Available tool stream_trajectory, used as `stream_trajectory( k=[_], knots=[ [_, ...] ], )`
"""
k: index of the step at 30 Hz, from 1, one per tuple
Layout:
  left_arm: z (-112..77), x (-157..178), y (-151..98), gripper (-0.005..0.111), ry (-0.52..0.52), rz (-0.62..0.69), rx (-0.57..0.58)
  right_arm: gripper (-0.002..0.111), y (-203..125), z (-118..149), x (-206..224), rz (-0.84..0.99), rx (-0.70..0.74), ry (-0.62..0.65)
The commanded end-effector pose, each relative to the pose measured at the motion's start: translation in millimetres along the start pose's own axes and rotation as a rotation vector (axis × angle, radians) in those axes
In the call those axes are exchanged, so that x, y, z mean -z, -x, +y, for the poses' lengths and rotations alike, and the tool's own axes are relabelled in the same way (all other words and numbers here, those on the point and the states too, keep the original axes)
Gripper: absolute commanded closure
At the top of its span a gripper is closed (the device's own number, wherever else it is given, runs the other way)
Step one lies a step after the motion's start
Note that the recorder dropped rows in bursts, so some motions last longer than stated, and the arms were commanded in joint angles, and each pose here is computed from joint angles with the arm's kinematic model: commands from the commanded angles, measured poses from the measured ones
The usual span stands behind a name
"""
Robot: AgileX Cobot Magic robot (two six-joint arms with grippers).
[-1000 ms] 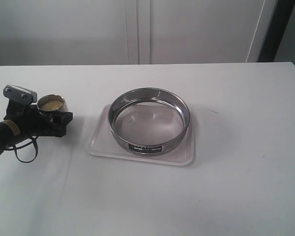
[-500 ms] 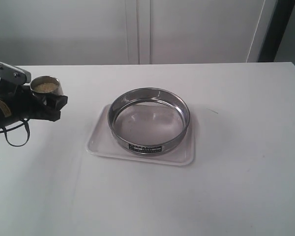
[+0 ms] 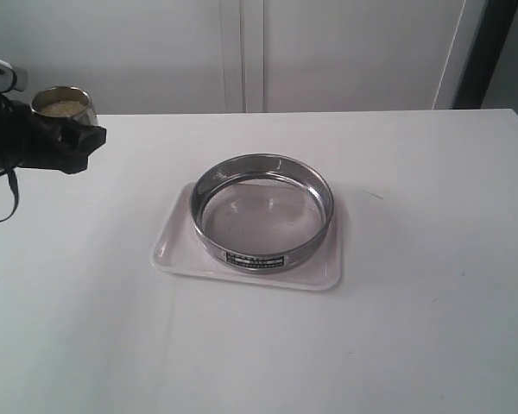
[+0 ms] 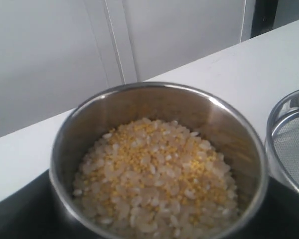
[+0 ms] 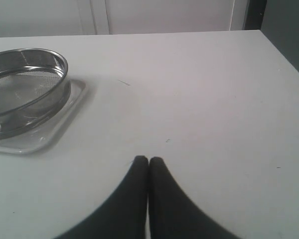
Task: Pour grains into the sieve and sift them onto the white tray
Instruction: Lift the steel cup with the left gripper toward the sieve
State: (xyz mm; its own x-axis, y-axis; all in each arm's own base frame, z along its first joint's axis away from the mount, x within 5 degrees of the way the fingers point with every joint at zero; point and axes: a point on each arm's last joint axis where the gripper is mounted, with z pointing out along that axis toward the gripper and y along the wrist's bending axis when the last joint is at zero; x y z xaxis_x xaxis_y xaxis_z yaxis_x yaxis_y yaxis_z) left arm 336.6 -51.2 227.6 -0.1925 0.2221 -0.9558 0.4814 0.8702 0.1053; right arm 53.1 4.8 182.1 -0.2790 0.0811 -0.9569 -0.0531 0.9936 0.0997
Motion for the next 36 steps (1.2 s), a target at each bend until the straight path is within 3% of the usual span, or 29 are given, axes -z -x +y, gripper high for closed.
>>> stream_trajectory(
  k=[1, 10, 15, 24, 36],
  knots=[
    [-5.1, 16.0, 17.2, 0.107, -0.015, 0.006, -0.040, 0.108, -0.5, -0.2, -0.2, -0.013, 0.008, 0.000],
    [-15.8, 39.3, 42.9, 0.107, -0.041, -0.022, -0.049, 0.108, -0.5, -0.2, -0.2, -0.013, 0.008, 0.000],
    [-37.1, 41.0, 52.7, 0.107, -0.095, -0.032, -0.036, 0.108, -0.5, -0.2, -0.2, -0.013, 0.008, 0.000],
    [-76.3, 33.3, 52.4, 0.107, -0.113, 0.061, -0.115, 0.108, -0.5, -0.2, -0.2, -0.013, 0.008, 0.000],
    [-91.3, 31.0, 51.9, 0.107, -0.077, 0.127, -0.155, 0.108, -0.5, -0.2, -0.2, -0.013, 0.008, 0.000]
  ],
)
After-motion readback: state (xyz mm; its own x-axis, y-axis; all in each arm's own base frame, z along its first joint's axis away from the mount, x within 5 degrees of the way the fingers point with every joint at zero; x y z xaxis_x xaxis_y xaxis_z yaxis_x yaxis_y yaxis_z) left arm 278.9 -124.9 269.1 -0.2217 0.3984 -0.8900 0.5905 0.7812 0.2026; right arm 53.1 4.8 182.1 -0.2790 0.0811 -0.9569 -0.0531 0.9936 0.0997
